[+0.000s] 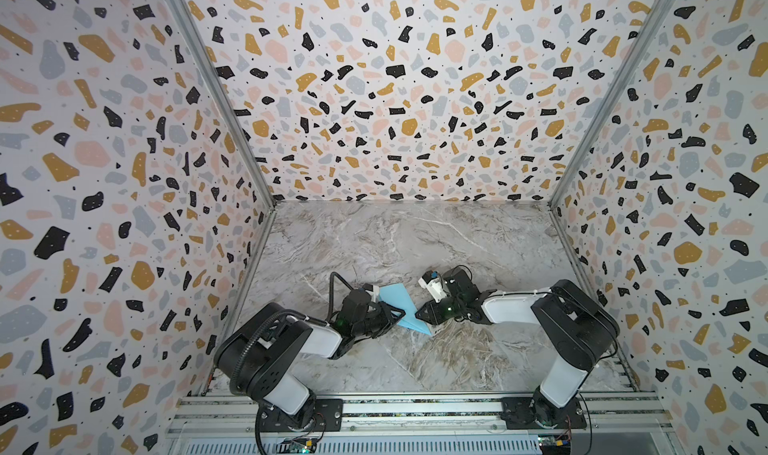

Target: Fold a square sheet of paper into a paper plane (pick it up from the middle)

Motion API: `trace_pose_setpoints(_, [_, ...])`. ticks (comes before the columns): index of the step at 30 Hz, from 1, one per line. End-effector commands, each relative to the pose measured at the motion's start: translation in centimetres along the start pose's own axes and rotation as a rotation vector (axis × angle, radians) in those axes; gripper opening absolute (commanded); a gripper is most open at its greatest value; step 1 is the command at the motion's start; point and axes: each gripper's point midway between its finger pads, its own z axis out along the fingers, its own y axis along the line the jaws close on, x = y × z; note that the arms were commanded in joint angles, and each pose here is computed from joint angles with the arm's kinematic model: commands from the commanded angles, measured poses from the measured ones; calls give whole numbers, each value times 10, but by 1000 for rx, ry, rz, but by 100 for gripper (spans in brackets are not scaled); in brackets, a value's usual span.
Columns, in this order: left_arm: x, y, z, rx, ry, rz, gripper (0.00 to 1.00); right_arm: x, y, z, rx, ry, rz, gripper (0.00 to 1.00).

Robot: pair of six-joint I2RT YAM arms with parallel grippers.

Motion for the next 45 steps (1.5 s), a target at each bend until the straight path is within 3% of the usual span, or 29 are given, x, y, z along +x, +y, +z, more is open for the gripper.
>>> trace_pose_setpoints(1, [-5, -7, 4, 9, -9, 43, 16, 5, -5, -5, 28, 4, -6, 30])
trace_pose_setpoints(3, [-6, -6, 5, 0, -7, 47, 9, -4, -5, -13, 50, -36, -26, 34])
trace_pose_setpoints(8, [-9, -6, 6, -28, -12, 55, 4, -31, -1, -42, 106, -183, -125, 48])
trace_pose_setpoints(13, [-14, -10, 3, -57, -28, 37, 4, -46, 13, -59, 140, -317, -312, 50])
trace_pose_setpoints(21, [-17, -7, 1, -116, -36, -5, 3, -39, 49, -49, 136, -465, -582, 51])
trace_pose_setpoints(31, [-20, -7, 1, -130, -44, -39, 3, -17, 42, -4, 202, -406, -655, 40])
trace_pose_setpoints(45, [-21, -9, -2, -130, -56, -53, 3, -9, 41, 19, 228, -387, -685, 34])
